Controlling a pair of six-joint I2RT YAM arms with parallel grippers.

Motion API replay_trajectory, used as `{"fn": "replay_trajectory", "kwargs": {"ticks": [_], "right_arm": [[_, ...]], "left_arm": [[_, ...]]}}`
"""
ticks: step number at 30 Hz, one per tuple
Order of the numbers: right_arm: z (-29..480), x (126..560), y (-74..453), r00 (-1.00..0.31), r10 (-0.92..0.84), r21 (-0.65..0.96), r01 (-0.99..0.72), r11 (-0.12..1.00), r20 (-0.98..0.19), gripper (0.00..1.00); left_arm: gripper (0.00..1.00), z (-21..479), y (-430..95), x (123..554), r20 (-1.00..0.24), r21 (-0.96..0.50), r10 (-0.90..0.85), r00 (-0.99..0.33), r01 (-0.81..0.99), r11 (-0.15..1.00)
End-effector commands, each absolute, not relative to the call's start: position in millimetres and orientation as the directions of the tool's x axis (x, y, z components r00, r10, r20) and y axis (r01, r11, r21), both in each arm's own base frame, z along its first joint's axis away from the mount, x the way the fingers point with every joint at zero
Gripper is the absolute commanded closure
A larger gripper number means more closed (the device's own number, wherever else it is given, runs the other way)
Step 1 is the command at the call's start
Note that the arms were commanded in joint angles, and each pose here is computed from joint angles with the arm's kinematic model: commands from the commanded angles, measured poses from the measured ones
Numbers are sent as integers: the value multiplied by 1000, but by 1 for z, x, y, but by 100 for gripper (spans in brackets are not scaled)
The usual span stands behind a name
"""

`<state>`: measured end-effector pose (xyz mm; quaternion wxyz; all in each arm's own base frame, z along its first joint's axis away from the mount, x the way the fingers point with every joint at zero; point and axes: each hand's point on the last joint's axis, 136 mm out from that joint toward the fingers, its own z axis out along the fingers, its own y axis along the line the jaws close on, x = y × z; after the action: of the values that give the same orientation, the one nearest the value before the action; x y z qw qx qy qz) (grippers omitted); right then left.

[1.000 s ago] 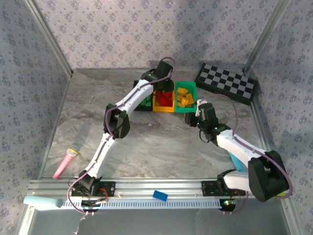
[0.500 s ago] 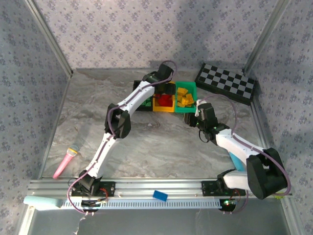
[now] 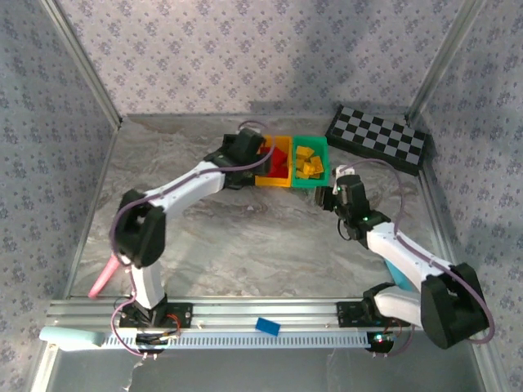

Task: Sort the legos into containers by color
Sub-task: Reset both arms

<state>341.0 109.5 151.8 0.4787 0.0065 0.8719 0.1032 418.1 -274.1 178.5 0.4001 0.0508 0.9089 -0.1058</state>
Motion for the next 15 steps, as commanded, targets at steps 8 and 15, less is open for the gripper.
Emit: {"fn": "replay_trajectory", "kwargs": {"ticks": [8,15], "right_arm": [[220,330,66,-333,71,70,16,997,-940,46],[225,329,21,-307,99,49,165,985,-946,29]], "left_arm": [[27,217,-140,385,-853,-201,-204,-479,-60,978],[18,222,-59,352,-874,-229,-293,-387,-202,952]]}}
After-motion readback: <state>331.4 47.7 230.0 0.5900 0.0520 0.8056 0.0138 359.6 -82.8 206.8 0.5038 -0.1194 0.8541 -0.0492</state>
